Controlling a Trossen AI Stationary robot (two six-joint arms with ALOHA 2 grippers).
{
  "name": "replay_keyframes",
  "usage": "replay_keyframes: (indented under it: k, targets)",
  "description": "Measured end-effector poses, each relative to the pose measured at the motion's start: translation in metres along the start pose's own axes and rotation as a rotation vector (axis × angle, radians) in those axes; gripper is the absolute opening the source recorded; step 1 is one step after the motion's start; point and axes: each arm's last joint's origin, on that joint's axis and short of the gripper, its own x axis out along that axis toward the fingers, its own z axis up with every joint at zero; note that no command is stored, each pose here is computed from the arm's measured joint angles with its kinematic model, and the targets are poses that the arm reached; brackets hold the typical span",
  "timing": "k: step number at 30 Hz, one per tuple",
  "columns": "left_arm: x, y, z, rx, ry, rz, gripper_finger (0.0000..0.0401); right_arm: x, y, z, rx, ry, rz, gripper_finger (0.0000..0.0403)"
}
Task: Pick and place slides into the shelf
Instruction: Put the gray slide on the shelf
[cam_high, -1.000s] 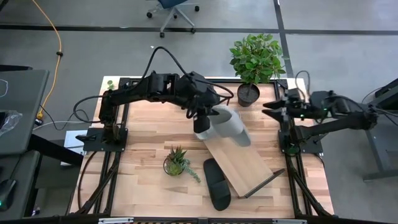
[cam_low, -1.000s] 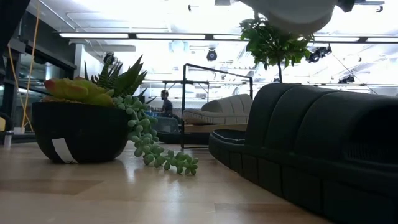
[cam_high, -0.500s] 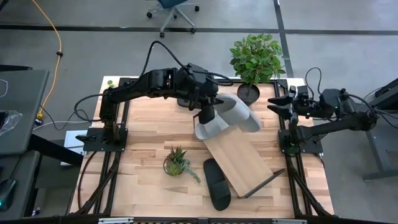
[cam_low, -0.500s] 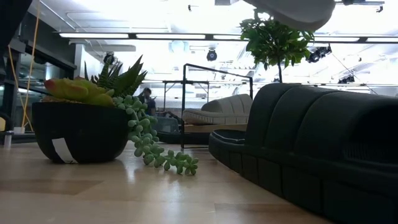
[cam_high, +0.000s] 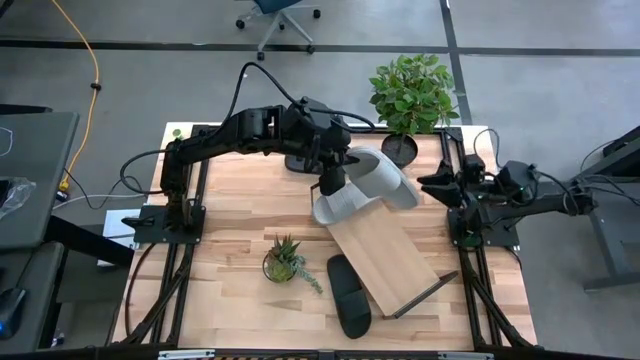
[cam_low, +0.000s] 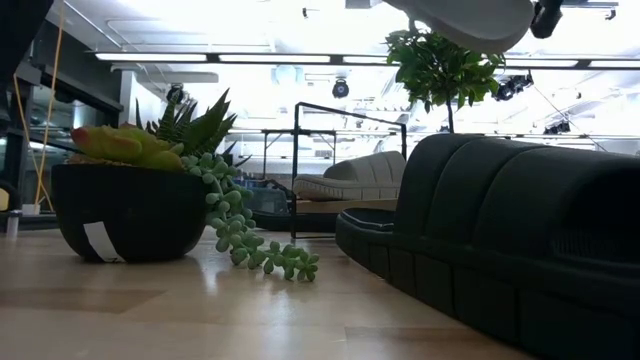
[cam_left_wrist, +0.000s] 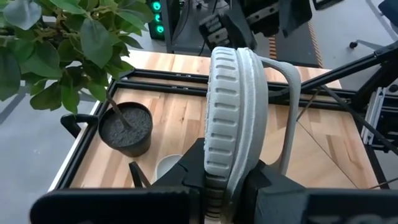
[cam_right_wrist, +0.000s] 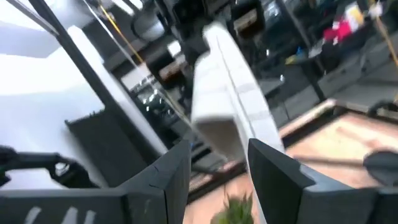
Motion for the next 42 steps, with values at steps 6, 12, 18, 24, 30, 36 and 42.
replay_keyframes:
  k: [6,12,18,24,30,36,42]
  targets:
    - [0.000,0.005,0.001,-0.013,-0.011,0.009,0.0021,-0.009,-0.007,-0.007,-0.007,0.067,-0.085,0.0151]
    - [-0.007,0.013,0.007,-0.050,-0.065,0.014,0.0025,-0.019,-0.008,-0.004,-0.013,0.037,-0.104,0.0151]
    - [-0.007,0.012,0.009,-0.055,-0.092,0.005,0.0020,-0.029,-0.010,-0.004,-0.030,0.037,-0.113,0.0151]
    - [-0.007,0.012,0.010,-0.071,-0.095,-0.004,0.0020,-0.032,-0.010,-0.005,-0.023,0.053,-0.106,0.0154]
    - [-0.008,0.011,0.009,-0.082,-0.090,-0.026,0.0023,-0.032,-0.010,-0.006,-0.056,0.066,-0.094,0.0184]
    - [-0.011,0.011,0.010,-0.099,-0.093,-0.026,0.0019,-0.032,-0.012,-0.007,-0.106,0.066,-0.129,0.0226]
    - [-0.011,0.011,0.010,-0.126,-0.097,-0.027,0.0021,-0.032,-0.013,-0.006,-0.186,0.052,-0.173,0.0236]
